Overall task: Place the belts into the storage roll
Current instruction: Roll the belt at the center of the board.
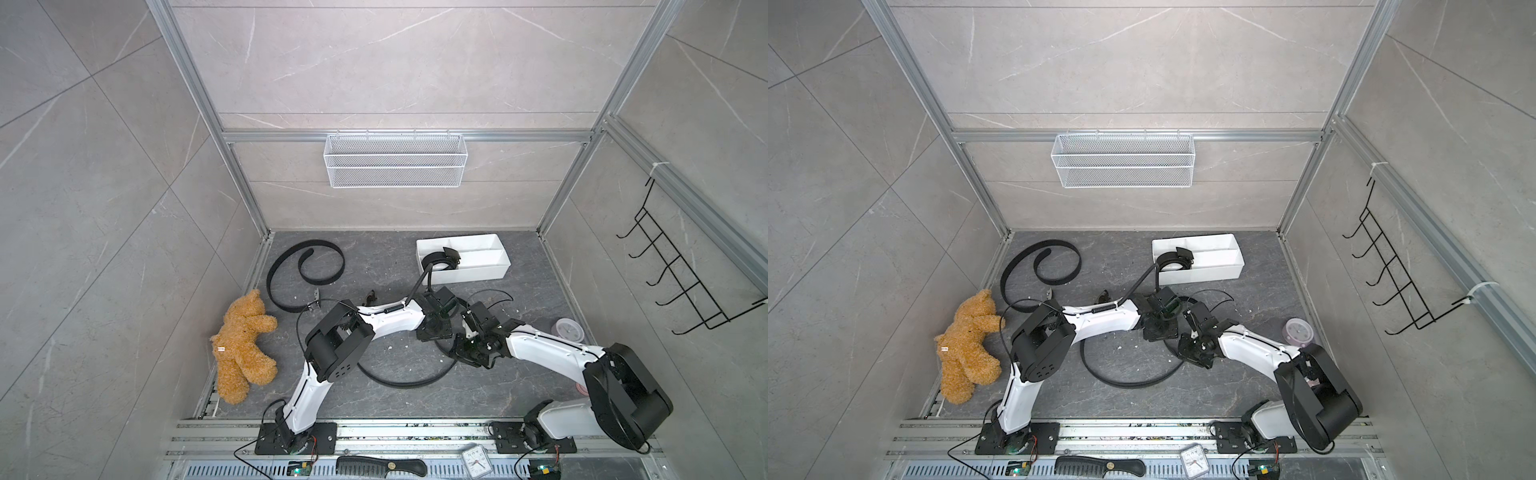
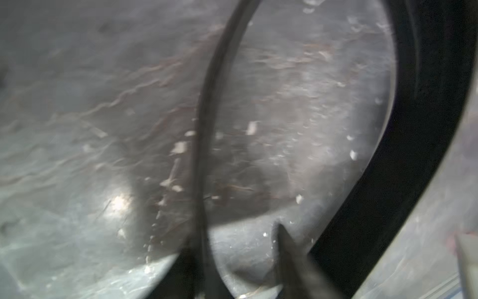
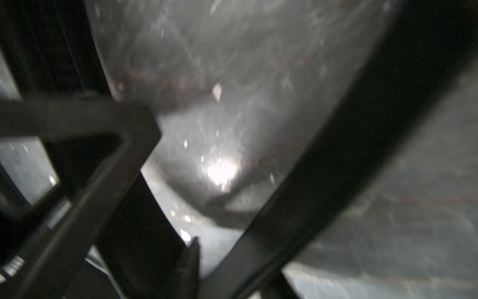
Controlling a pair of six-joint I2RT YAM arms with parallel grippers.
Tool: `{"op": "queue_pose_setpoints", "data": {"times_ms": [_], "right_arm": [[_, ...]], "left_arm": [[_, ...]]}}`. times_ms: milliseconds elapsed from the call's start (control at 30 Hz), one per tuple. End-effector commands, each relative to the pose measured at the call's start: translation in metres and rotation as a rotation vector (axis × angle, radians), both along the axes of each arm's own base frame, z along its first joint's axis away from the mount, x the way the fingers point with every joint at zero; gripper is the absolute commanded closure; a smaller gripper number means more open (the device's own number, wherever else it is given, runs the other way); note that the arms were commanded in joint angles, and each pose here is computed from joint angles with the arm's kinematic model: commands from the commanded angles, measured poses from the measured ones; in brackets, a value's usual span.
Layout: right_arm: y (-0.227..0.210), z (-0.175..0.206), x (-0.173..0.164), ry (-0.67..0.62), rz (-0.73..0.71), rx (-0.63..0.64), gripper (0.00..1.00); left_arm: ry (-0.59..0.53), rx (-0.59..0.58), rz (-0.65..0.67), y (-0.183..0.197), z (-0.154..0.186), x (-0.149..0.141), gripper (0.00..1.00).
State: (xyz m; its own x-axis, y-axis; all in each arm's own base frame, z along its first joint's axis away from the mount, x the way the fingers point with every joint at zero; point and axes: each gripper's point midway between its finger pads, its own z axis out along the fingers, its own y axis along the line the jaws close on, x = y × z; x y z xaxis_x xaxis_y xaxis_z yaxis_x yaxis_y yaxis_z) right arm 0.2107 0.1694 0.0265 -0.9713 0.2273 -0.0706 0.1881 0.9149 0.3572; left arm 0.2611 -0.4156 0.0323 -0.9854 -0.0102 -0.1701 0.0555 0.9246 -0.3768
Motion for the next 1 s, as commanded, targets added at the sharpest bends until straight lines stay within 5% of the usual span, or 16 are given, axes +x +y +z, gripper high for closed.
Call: {"op": "queue_pose_setpoints", "data": {"times_ms": [0, 200, 433, 733, 967], "right_arm": [[-0.023, 0.021, -0.003, -0.022, -0.01, -0.111, 0.51], [-0.032, 0.049, -0.001, -0.084, 0.063, -0.174, 0.5], [0.014, 0.058, 0.019, -0.171, 0.253, -0.126, 0.49], [0.077, 0.054, 0.054, -0.196, 0.347, -0.063, 0.35], [0.099, 0.02, 0.068, -0.144, 0.445, -0.106, 0.37]], "left_arm": [[0.024, 0.064, -0.013, 0.029, 0.009, -0.018, 0.27], [-0.065, 0.135, 0.008, 0.084, 0.06, -0.031, 0.22], [-0.095, 0.162, 0.057, 0.143, 0.103, -0.059, 0.18], [0.038, 0.184, 0.362, 0.228, 0.07, -0.113, 0.18], [0.079, 0.114, 0.395, 0.219, 0.049, -0.118, 0.18]]}}
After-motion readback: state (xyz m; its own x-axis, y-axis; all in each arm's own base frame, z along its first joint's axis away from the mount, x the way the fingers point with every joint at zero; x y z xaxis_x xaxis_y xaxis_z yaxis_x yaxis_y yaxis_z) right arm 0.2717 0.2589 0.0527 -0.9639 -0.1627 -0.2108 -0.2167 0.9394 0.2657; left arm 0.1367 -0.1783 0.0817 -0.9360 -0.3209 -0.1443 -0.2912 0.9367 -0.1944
